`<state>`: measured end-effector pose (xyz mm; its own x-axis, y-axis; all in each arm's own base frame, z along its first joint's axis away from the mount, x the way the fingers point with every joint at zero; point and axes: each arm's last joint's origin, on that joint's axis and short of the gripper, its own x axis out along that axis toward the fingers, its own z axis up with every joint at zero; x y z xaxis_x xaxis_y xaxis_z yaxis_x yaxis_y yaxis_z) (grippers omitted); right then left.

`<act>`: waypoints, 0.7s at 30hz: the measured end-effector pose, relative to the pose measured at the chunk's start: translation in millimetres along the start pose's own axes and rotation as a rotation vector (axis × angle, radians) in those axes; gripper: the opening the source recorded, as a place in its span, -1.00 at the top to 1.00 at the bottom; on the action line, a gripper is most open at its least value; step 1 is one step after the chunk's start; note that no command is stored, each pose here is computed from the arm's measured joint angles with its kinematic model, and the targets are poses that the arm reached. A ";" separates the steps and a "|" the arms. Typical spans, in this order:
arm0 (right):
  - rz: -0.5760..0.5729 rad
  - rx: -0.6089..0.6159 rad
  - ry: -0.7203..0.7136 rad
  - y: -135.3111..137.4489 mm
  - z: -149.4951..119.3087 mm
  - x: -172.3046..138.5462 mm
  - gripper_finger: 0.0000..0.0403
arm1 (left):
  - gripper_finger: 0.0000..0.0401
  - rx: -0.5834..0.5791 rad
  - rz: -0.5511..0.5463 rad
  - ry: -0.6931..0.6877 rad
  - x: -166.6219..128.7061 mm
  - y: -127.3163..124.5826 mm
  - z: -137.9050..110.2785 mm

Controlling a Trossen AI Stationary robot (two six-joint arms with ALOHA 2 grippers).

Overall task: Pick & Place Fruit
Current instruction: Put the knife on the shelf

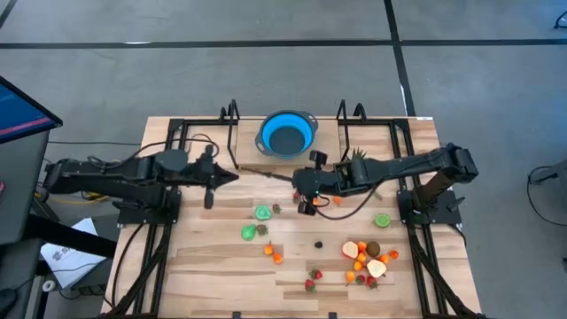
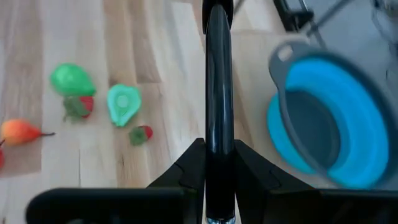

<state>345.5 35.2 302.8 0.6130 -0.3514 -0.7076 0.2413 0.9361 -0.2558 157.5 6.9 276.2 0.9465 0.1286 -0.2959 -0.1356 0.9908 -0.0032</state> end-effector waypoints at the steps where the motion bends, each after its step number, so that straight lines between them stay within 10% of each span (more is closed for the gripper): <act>1: -0.005 0.033 0.014 -1.5 -1.2 0.6 0.76 | 0.99 -0.033 -0.002 -0.018 -5.1 0.8 -5.5; 21: -0.490 0.517 0.038 -32.3 -21.4 -2.1 0.76 | 0.99 -0.156 -0.151 -0.223 -39.0 -6.6 -67.9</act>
<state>320.3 6.0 298.4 0.3182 -0.7208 -0.6158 0.8143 0.5405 -0.2119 101.6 -7.6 222.9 0.9979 0.0038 -0.0646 -0.0156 0.9830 -0.1831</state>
